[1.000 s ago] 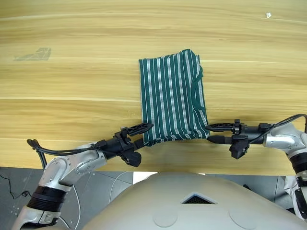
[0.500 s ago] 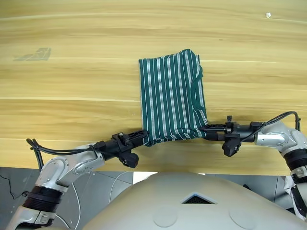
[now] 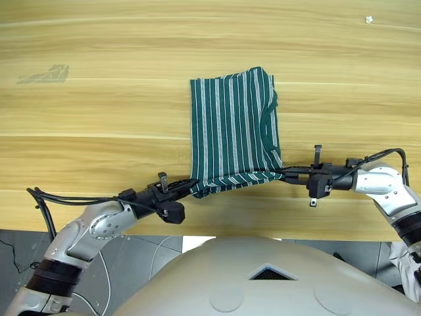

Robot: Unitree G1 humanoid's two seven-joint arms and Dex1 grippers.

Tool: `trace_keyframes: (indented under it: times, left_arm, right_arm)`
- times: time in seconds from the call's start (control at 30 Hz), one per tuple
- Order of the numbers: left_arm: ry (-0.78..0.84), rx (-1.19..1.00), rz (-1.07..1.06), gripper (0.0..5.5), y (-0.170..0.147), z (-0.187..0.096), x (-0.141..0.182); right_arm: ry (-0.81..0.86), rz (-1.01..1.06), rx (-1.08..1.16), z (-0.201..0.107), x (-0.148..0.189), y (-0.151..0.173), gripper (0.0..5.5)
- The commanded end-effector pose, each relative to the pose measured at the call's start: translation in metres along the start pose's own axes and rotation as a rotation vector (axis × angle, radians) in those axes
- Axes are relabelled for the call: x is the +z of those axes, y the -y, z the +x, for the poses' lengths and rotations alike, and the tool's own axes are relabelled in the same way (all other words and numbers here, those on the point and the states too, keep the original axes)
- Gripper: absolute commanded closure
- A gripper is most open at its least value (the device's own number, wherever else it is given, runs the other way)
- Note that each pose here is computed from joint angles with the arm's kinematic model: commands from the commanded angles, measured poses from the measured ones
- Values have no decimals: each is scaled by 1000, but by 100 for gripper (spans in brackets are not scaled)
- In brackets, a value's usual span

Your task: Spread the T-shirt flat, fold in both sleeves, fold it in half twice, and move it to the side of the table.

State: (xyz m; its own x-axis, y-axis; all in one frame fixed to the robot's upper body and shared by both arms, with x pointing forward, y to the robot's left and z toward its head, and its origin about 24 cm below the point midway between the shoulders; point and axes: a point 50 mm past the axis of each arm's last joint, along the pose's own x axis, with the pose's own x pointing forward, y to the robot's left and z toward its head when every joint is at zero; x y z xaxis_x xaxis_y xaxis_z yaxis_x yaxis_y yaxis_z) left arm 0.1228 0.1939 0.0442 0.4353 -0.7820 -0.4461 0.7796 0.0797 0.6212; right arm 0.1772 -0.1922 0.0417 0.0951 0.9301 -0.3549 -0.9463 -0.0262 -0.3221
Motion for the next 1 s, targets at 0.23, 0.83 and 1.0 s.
trace_keyframes:
  times: [0.23, 0.83, 1.0]
  left_arm:
    - [124, -215, -522, 537, -19, -59, 45]
    - [14, -111, -502, 537, -68, -18, 8]
    - [-2, 66, -516, 537, -93, 14, -11]
  right_arm:
    - [91, 580, 310, -43, 47, -11, 543]
    - [-37, 397, 95, -37, 30, 39, 543]
    - [-60, 290, -25, -28, 21, 82, 543]
